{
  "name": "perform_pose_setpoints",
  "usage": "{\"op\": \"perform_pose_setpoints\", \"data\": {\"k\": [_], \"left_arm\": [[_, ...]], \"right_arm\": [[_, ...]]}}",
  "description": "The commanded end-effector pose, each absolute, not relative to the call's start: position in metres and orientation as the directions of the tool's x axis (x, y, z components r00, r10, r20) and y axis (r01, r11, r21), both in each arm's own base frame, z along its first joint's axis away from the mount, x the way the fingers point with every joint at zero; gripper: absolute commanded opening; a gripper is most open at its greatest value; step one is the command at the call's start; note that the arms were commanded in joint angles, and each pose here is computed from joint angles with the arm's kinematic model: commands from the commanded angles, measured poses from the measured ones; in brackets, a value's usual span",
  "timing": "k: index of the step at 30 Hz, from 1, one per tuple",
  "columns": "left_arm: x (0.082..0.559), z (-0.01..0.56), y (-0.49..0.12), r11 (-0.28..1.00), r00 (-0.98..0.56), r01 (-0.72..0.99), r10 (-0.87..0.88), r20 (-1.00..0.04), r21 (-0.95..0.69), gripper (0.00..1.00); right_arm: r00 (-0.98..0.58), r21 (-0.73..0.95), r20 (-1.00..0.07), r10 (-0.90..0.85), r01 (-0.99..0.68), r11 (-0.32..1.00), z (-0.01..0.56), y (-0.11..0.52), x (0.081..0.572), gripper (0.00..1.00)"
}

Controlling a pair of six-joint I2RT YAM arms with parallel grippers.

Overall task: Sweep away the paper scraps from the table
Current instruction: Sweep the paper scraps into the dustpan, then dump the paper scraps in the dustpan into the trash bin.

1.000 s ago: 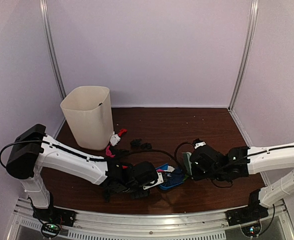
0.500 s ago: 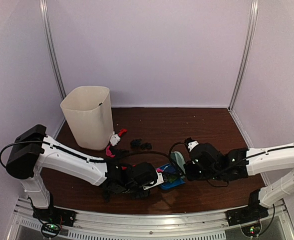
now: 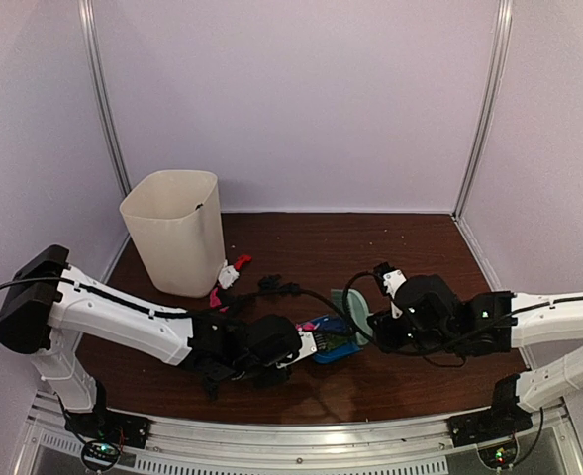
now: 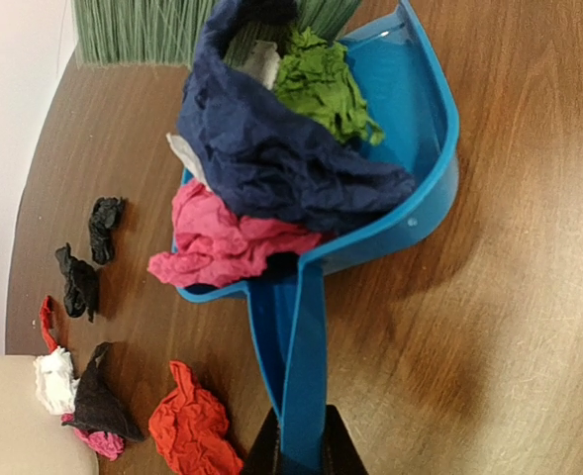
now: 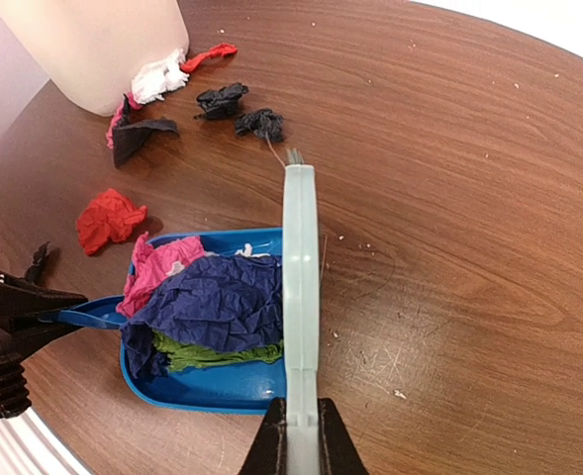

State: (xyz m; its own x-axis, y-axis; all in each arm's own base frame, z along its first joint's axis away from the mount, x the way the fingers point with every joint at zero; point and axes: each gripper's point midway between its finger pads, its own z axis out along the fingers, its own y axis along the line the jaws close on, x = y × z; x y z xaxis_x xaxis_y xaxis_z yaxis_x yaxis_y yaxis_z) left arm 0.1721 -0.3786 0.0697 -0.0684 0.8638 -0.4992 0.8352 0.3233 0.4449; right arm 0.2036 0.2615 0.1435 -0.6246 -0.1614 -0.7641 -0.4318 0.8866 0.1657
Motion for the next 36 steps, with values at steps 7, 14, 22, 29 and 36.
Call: {"op": "perform_pose_setpoints", "data": {"k": [7,14,22,29,36], "left_arm": [[0.185,0.124,-0.381,0.429,-0.031,0.755,0.779,-0.627,0.495,0.0],[0.189,0.156,-0.377,0.463,-0.001,0.717,0.748,-0.663,0.521,0.0],[0.196,0.191,-0.369,0.512,0.027,0.656,0.718,-0.696,0.555,0.0],[0.201,0.226,-0.363,0.554,0.057,0.607,0.684,-0.727,0.57,0.0],[0.206,0.245,-0.359,0.59,0.064,0.56,0.669,-0.741,0.581,0.0]], "right_arm": [[-0.522,0.19,-0.848,-0.094,-0.465,0.865,0.194,0.264,0.209,0.0],[-0.461,0.178,-0.884,-0.071,-0.474,0.863,0.225,0.263,0.215,0.0],[-0.357,0.172,-0.934,-0.025,-0.51,0.843,0.269,0.265,0.218,0.0],[-0.249,0.183,-0.967,0.057,-0.518,0.836,0.313,0.252,0.217,0.0],[-0.188,0.208,-0.974,0.127,-0.519,0.829,0.339,0.238,0.213,0.0]]}}
